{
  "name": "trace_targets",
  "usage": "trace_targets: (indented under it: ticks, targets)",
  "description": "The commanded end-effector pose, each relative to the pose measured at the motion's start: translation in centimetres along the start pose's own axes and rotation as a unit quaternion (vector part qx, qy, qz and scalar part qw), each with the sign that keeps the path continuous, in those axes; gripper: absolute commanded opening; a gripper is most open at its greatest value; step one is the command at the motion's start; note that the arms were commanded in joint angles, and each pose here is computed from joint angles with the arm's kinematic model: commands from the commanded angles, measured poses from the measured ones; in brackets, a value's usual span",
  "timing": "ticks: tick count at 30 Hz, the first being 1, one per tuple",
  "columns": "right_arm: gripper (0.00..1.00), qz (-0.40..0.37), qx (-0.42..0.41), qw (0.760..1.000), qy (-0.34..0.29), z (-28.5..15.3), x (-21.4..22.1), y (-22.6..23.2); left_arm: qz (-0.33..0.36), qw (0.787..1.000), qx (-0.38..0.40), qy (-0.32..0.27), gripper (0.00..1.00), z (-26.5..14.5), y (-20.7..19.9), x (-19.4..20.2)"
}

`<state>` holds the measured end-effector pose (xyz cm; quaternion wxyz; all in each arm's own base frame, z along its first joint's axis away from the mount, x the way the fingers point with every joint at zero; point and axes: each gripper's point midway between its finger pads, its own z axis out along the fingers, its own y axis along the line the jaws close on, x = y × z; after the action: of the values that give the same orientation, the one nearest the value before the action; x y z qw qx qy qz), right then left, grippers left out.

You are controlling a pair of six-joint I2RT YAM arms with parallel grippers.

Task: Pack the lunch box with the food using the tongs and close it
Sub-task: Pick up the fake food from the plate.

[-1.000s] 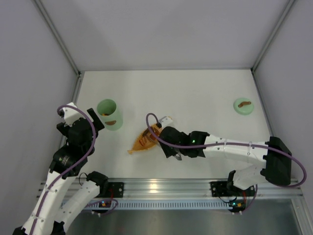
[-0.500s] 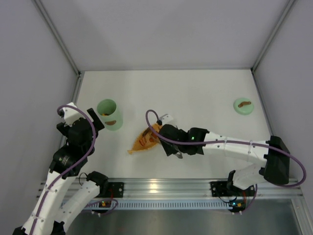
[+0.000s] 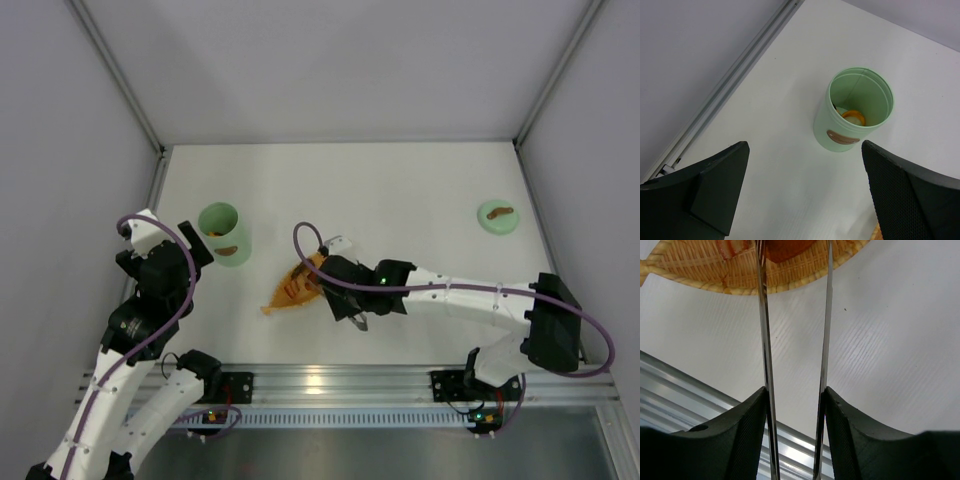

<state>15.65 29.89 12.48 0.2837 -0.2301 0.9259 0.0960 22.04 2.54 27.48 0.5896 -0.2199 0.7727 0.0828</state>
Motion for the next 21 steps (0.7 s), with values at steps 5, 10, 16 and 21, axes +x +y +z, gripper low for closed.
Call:
trace_targets:
  ticks: [5, 10, 16, 21]
  targets:
    - [0.47, 0.045, -0.013, 0.999, 0.01, -0.8, -0.2, 1.5, 0.001, 1.0, -0.004, -0.007, 0.99, 0.0, 0.3, -0.2]
    - [0.47, 0.047, -0.018, 0.999, 0.013, -1.0, -0.3, 1.9, 0.0, 1.0, -0.003, -0.007, 0.99, 0.0, 0.2, -0.2]
    - [0.47, 0.044, -0.02, 0.999, 0.015, -0.9, -0.6, 2.3, 0.0, 1.0, -0.003, -0.007, 0.99, 0.0, 0.2, -0.2]
    - [0.47, 0.036, -0.022, 0.999, 0.023, -0.1, -0.7, 3.0, 0.0, 1.0, -0.004, -0.007, 0.99, 0.0, 0.2, -0.2]
